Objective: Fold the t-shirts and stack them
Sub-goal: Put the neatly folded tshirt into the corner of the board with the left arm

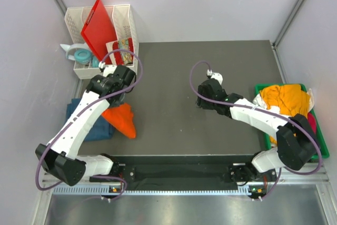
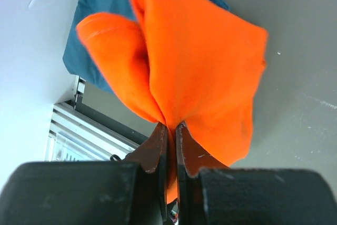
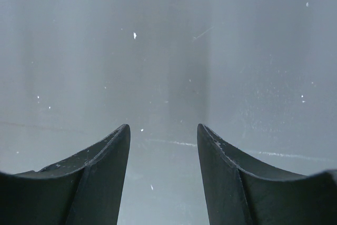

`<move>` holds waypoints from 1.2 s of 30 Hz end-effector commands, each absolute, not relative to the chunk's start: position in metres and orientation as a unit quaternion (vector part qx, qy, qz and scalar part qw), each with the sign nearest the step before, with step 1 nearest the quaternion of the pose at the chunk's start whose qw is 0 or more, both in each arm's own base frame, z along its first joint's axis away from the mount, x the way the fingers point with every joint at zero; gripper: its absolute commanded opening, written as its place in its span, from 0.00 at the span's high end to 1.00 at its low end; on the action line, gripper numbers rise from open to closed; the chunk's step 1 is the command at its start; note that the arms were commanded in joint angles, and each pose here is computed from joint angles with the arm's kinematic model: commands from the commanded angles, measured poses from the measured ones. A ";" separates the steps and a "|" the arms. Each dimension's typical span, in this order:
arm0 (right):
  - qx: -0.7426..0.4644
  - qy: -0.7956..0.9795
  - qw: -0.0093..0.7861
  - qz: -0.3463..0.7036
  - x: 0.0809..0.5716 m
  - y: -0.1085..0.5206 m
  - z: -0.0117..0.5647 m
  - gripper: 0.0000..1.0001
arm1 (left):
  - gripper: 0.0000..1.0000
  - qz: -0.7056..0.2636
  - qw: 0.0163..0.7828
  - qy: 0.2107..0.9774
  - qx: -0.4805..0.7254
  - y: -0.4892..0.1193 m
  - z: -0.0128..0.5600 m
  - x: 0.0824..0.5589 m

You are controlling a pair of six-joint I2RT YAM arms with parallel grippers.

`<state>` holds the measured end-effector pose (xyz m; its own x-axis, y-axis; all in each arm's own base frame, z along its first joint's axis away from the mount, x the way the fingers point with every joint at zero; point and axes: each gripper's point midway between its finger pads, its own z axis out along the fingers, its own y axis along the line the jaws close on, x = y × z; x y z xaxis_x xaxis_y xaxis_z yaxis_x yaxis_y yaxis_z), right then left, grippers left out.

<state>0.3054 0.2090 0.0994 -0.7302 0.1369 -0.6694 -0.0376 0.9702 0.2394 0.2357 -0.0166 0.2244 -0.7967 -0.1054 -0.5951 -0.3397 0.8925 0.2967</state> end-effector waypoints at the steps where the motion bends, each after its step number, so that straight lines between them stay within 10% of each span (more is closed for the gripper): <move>1: 0.029 0.909 0.387 0.150 0.304 0.218 0.116 0.46 | 1.00 0.215 0.299 0.918 -0.145 -0.001 0.244 0.219; 36: 0.010 0.908 0.379 0.179 0.305 0.237 0.111 0.47 | 1.00 0.073 0.305 0.948 -0.053 -0.088 0.261 0.298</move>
<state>0.3000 0.2201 0.1002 -0.7366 0.1365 -0.6624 -0.0814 0.9544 0.2872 0.2815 -0.0796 0.2714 -0.7893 -0.1153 -0.6031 -0.1943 0.9786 0.0672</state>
